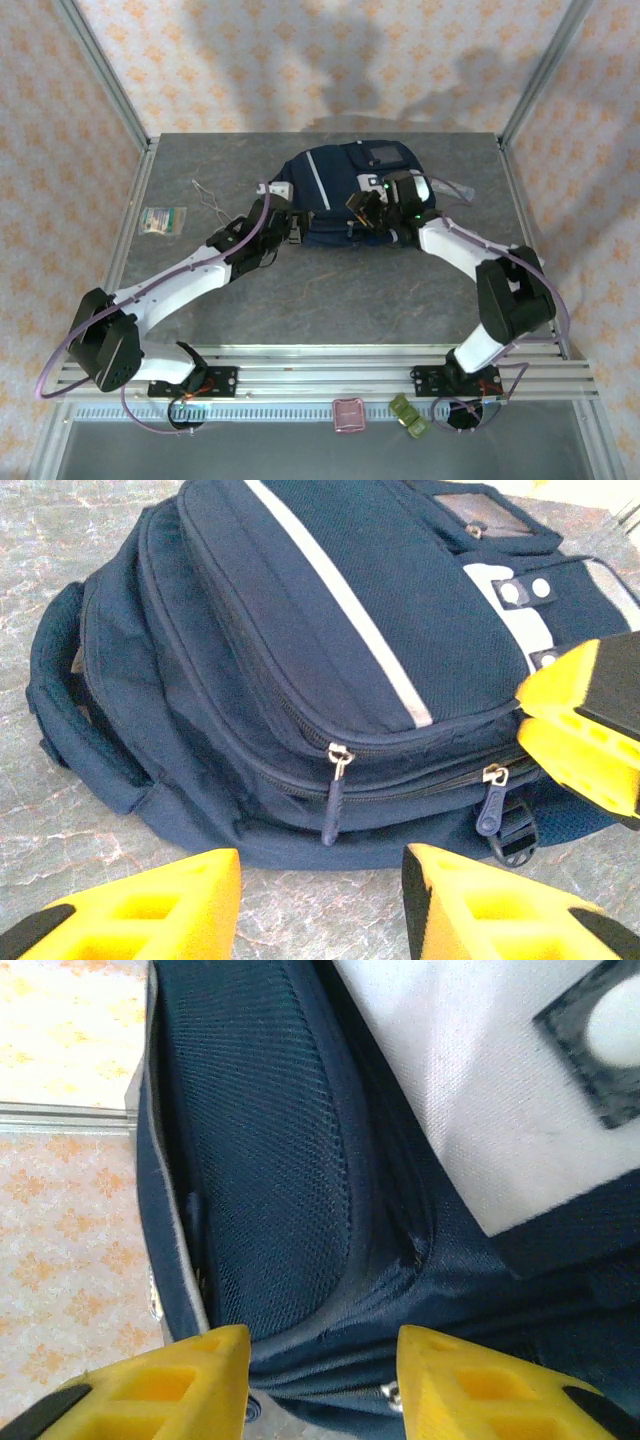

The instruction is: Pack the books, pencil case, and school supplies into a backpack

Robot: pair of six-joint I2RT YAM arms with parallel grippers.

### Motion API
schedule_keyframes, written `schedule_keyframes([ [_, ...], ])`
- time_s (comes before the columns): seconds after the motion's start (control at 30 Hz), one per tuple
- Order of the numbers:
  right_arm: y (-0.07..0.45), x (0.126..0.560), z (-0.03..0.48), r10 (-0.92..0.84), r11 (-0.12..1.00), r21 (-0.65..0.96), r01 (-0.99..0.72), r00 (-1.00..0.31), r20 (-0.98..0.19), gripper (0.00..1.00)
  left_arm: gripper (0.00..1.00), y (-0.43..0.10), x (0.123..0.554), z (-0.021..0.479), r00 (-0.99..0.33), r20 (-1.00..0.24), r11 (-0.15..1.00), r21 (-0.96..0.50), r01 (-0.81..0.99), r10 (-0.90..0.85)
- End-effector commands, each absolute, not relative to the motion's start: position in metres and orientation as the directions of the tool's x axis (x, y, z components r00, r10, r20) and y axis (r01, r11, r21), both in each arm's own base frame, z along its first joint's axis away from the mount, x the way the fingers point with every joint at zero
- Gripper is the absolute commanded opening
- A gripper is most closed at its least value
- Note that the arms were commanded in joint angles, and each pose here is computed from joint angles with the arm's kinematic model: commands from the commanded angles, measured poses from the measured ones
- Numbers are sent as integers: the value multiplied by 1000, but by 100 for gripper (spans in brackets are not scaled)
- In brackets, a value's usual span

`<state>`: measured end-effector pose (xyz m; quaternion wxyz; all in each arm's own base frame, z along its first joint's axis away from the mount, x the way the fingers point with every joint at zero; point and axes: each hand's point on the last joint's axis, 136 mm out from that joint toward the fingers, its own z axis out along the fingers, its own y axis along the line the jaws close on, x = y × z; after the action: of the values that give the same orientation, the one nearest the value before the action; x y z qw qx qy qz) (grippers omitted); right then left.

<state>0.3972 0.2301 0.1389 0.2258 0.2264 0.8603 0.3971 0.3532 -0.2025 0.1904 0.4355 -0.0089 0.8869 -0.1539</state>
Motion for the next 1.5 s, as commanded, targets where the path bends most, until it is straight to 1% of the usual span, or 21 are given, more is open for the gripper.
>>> schedule_keyframes([
  [0.0, 239, 416, 144, 611, 520, 826, 218, -771, -181, 41, 47, -202, 353, 186, -620, -763, 946, -308, 97, -185],
  [0.1, 241, 428, 140, 640, 502, 829, 246, -750, -165, 37, 47, -200, 351, 182, -618, -761, 944, -317, 91, -196],
  [0.17, 240, 434, 139, 669, 480, 834, 273, -729, -147, 29, 48, -202, 349, 177, -625, -754, 939, -331, 97, -201],
  [0.2, 237, 436, 133, 689, 471, 827, 307, -713, -128, 27, 48, -202, 348, 174, -632, -749, 937, -334, 98, -201],
  [0.23, 235, 436, 128, 708, 447, 827, 340, -700, -96, 27, 48, -203, 348, 173, -633, -747, 937, -336, 99, -201],
  [0.3, 233, 434, 117, 747, 315, 857, 408, -664, 41, 29, 48, -202, 347, 168, -640, -742, 938, -333, 96, -198],
  [0.33, 230, 433, 111, 764, 276, 855, 439, -640, 82, 30, 48, -202, 346, 166, -642, -741, 938, -332, 95, -197],
  [0.37, 225, 433, 106, 782, 265, 844, 466, -616, 94, 29, 48, -202, 346, 165, -642, -741, 938, -332, 97, -196],
  [0.43, 222, 435, 104, 796, 263, 836, 481, -598, 94, 20, 48, -203, 347, 163, -643, -742, 940, -327, 99, -191],
  [0.5, 223, 436, 103, 798, 238, 839, 489, -590, 118, 14, 48, -203, 348, 161, -647, -740, 942, -321, 100, -184],
  [0.53, 224, 436, 100, 796, 244, 832, 498, -593, 121, 8, 48, -204, 348, 160, -648, -741, 943, -317, 103, -179],
  [0.57, 225, 439, 101, 790, 252, 832, 494, -601, 118, 0, 48, -204, 349, 158, -650, -740, 944, -312, 104, -173],
  [0.63, 228, 440, 103, 777, 274, 833, 480, -621, 103, 0, 48, -205, 351, 158, -650, -742, 947, -303, 106, -164],
  [0.7, 227, 440, 114, 772, 289, 847, 446, -632, 69, 0, 52, -208, 352, 157, -650, -745, 947, -297, 122, -150],
  [0.77, 224, 439, 136, 767, 311, 870, 384, -641, 9, 0, 56, -211, 354, 159, -645, -752, 946, -290, 146, -131],
  [0.87, 216, 433, 173, 767, 336, 895, 294, -637, -79, 0, 57, -218, 356, 163, -645, -758, 940, -283, 188, -99],
  [0.93, 212, 428, 188, 765, 342, 903, 262, -636, -105, 0, 57, -224, 357, 165, -646, -759, 932, -287, 220, -81],
  [1.1, 213, 419, 196, 749, 342, 908, 241, -653, -108, 0, 58, -236, 363, 158, -665, -746, 927, -278, 253, -43],
  [1.33, 213, 414, 201, 745, 342, 913, 225, -657, -117, 0, 59, -260, 376, 160, -664, -745, 913, -307, 270, -55],
  [1.47, 213, 414, 201, 745, 344, 912, 223, -657, -121, 0, 60, -268, 381, 150, -683, -730, 936, -259, 239, -28],
])
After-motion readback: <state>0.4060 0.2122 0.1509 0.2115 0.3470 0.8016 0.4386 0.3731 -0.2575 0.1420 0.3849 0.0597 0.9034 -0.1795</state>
